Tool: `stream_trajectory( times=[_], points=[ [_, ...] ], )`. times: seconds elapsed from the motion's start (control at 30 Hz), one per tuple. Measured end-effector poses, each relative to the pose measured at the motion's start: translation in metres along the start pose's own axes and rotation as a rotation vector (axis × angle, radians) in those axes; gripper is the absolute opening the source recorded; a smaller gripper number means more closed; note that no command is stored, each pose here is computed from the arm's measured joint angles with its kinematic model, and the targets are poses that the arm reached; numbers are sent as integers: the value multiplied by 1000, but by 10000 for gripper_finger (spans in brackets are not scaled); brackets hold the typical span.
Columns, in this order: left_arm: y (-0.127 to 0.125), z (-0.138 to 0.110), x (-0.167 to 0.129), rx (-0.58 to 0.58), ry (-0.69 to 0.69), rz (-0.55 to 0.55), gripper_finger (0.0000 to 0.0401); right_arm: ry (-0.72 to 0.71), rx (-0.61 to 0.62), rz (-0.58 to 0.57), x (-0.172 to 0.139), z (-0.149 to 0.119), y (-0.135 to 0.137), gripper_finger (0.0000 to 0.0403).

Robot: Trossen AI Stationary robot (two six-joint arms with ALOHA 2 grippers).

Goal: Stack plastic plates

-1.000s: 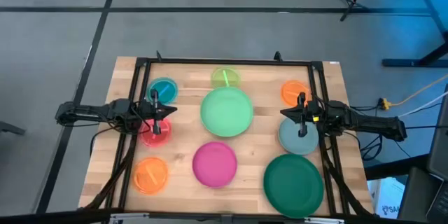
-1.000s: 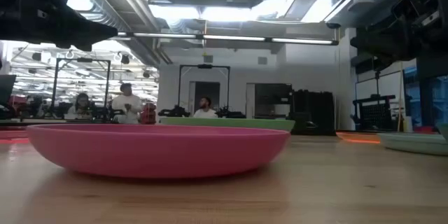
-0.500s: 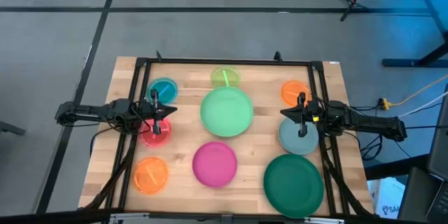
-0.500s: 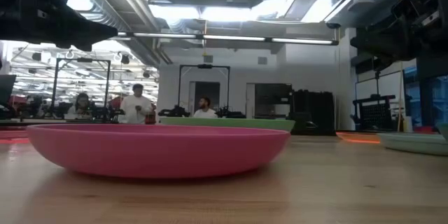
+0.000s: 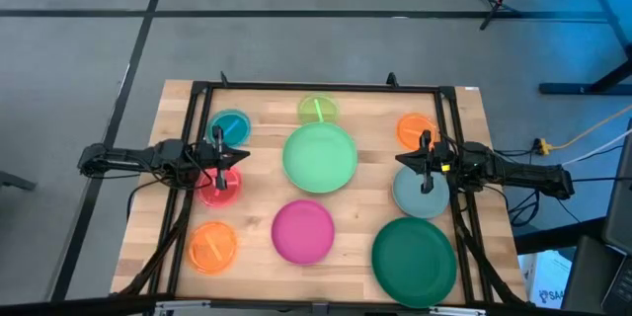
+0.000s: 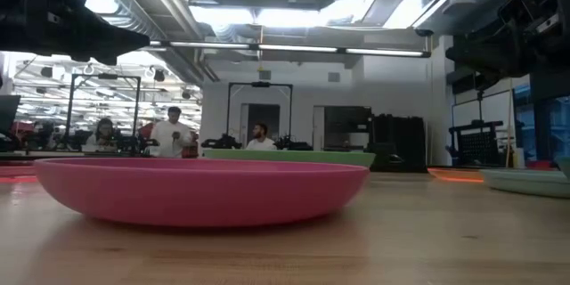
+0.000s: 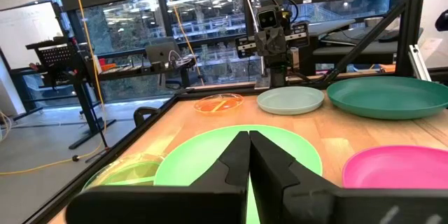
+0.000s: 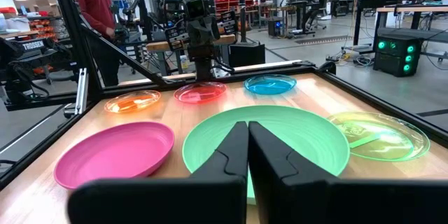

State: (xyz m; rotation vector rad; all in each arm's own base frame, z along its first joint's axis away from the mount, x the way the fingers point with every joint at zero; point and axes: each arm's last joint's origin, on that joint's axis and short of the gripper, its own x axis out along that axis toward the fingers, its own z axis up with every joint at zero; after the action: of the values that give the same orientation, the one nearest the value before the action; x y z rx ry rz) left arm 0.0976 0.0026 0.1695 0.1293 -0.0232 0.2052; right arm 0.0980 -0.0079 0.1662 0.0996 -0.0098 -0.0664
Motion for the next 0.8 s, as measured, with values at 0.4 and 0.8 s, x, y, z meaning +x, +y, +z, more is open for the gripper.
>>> stream_trajectory(
  times=[0.4,0.8],
  points=[
    [0,4,0,-118,-43,-5,4,0,0,0,0,0,0,5],
    [4,24,-3,-298,-242,-1,4,-5,0,1,0,0,0,5]
  ],
)
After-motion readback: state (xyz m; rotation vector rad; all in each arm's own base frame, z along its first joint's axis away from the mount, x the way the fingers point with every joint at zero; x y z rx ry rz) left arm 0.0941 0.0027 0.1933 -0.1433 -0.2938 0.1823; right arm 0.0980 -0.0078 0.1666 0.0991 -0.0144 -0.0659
